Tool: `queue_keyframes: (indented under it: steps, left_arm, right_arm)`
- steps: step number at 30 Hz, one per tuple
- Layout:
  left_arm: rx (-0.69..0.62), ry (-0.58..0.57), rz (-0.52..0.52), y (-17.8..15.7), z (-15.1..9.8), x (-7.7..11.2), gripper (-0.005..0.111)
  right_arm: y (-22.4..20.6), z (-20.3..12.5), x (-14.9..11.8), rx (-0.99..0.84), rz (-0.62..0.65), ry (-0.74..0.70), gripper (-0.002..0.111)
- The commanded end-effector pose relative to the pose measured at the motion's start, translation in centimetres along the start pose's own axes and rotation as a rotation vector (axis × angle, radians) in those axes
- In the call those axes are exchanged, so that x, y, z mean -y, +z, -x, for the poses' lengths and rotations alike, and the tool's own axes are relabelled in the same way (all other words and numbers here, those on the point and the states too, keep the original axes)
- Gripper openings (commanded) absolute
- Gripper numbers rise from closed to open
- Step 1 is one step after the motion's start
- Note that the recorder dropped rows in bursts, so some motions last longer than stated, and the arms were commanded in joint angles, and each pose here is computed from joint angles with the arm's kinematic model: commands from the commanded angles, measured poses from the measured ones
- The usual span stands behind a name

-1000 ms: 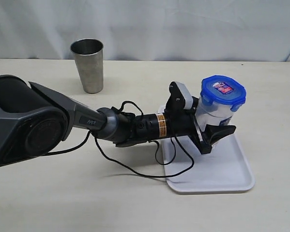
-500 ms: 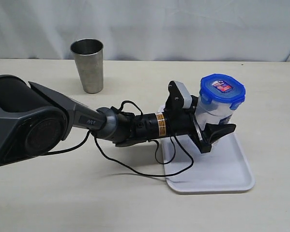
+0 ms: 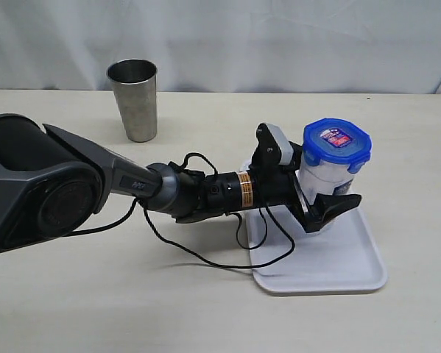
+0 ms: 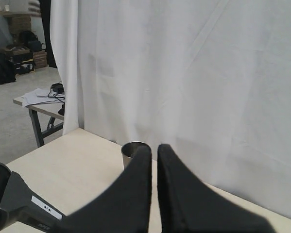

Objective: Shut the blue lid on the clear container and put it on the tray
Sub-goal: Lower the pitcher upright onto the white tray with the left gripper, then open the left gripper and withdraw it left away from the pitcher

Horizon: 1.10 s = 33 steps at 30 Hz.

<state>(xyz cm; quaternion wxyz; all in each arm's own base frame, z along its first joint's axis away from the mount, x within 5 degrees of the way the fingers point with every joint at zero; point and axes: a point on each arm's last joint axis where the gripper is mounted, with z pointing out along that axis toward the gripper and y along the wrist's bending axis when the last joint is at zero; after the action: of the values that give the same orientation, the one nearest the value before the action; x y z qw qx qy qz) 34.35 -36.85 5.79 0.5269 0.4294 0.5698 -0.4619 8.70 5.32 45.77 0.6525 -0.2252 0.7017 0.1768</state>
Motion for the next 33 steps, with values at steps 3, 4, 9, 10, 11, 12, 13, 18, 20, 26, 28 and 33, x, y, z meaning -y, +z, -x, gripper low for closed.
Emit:
queue_keyframes:
  steps: [3, 4, 9, 10, 11, 12, 13, 18, 20, 26, 28, 33]
  left_arm:
    - [-0.003, 0.053, -0.015, -0.1, 2.1, -0.4, 0.093]
    - [-0.004, 0.065, -0.026, -0.2, 2.3, -0.4, 0.093]
    - [-0.034, 0.065, -0.054, -0.9, 2.4, -1.0, 0.093]
    - [-0.043, 0.062, -0.058, -1.0, 2.3, -1.1, 0.093]
    - [-0.05, 0.07, -0.067, -1.1, 2.2, -1.0, 0.093]
    - [-0.051, 0.072, -0.064, -1.2, 2.2, -1.3, 0.093]
    - [-0.05, 0.072, -0.06, -1.4, 2.3, -1.5, 0.093]
    - [-0.086, 0.031, -0.09, -2.4, 2.1, -2.3, 0.093]
    - [-0.092, 0.014, -0.136, -3.0, 2.1, -2.5, 0.093]
    - [-0.109, -0.031, -0.199, -4.7, 2.0, -3.4, 0.093]
    - [-0.139, -0.043, -0.218, -5.2, 1.8, -3.7, 0.093]
    - [-0.168, -0.068, -0.2, -6.3, 1.7, -4.7, 0.092]
  right_arm:
    - [0.0, -0.1, 0.1, -0.003, -0.007, -0.007, 0.005]
    - [0.0, -0.1, 0.1, -0.003, -0.007, -0.007, 0.005]
    - [0.0, -0.1, 0.1, -0.005, -0.007, -0.008, 0.005]
    - [0.0, -0.1, 0.1, -0.005, -0.007, -0.008, 0.005]
    - [0.0, -0.1, 0.1, -0.005, -0.007, -0.008, 0.005]
    - [0.0, -0.1, 0.1, -0.005, -0.007, -0.008, 0.005]
    - [0.0, -0.1, 0.1, -0.005, -0.007, -0.008, 0.005]
    - [0.0, -0.1, 0.1, -0.006, -0.007, -0.006, 0.005]
    - [0.0, -0.1, 0.0, -0.008, -0.006, -0.006, 0.005]
    - [-0.1, -0.4, -0.1, -0.042, 0.008, -0.002, 0.005]
    - [-0.1, -0.6, -0.1, -0.058, 0.015, 0.0, 0.005]
    - [-0.1, -0.6, -0.2, -0.059, 0.016, 0.002, 0.005]
